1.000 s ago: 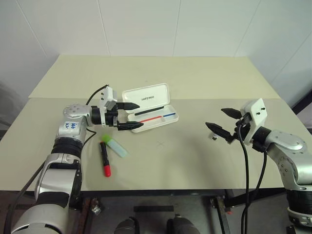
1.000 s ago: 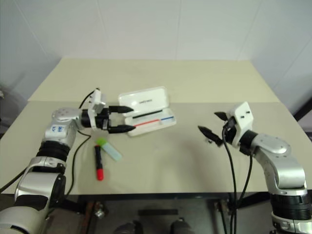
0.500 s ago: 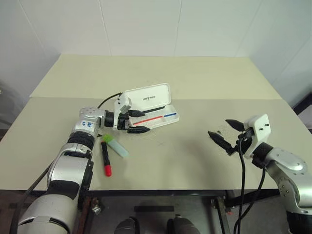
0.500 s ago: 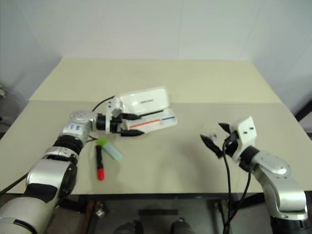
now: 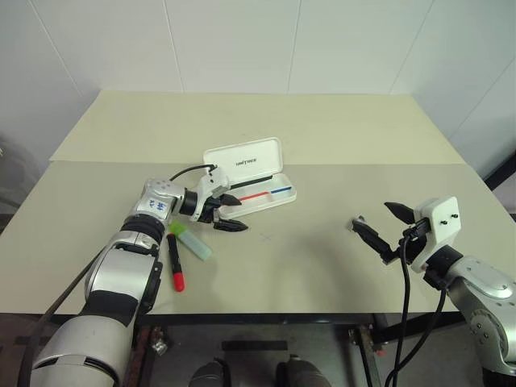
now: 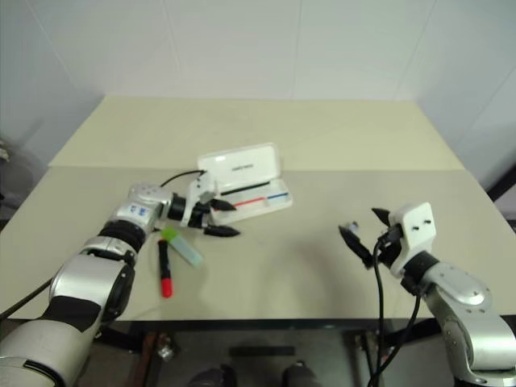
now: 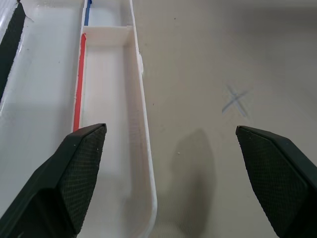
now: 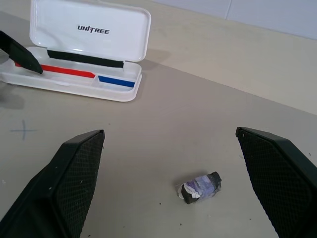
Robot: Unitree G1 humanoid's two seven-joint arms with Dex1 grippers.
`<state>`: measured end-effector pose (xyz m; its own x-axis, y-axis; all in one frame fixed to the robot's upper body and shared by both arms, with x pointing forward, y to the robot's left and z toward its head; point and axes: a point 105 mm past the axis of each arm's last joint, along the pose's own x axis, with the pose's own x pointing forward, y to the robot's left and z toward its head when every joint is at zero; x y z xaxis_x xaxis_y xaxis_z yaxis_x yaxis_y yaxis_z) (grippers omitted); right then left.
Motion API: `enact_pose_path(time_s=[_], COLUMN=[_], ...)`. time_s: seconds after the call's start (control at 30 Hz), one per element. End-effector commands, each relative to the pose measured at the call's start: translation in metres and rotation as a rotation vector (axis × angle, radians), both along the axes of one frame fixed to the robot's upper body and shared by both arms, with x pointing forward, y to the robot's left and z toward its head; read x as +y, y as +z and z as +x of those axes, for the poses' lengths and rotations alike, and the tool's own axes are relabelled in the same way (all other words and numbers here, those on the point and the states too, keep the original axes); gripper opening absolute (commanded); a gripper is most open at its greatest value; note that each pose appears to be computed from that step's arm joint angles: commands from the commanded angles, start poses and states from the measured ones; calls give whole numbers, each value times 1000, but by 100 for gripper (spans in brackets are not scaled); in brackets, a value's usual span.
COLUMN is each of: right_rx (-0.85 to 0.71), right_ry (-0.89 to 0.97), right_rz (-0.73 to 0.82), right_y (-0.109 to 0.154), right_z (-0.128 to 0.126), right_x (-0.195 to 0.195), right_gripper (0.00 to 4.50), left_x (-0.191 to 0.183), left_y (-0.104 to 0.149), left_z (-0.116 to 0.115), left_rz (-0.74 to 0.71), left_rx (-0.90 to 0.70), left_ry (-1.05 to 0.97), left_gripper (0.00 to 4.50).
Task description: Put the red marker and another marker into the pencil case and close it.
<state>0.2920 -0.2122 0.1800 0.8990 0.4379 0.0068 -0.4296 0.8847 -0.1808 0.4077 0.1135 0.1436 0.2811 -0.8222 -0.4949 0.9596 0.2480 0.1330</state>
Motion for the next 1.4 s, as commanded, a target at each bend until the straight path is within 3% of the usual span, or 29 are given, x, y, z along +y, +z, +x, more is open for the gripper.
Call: enact_pose_path(time_s=[0.03, 0.2, 0.23, 0.33, 0.67, 0.93, 1.13, 1.4], right_rx=[-58, -58, -58, -58, -54, -39, -9, 37], right_ry=[-14, -19, -19, -17, 12, 35, 108, 263], right_rz=[0, -6, -8, -12, -46, -86, -127, -169], right_y=[15, 17, 17, 18, 26, 33, 31, 24], right_z=[-5, -5, -5, -4, 5, 15, 13, -2], right_x=[-2, -5, -5, -5, -9, -19, -21, -17], right_gripper=[450, 450, 450, 450, 450, 450, 450, 450], left_x=[2, 1, 0, -1, -3, -7, -15, -33], left_y=[0, -1, -1, 0, 12, 33, 44, 34], left_z=[5, 13, 14, 16, 20, 15, -6, -44], left_rz=[42, 71, 72, 78, 30, -26, -82, -47], left_rx=[-29, -40, -47, -75, -137, -234, -288, -328], left_ry=[33, 104, 104, 112, 122, 59, -37, -137], left_gripper=[448, 448, 429, 355, 11, 5, 5, 5])
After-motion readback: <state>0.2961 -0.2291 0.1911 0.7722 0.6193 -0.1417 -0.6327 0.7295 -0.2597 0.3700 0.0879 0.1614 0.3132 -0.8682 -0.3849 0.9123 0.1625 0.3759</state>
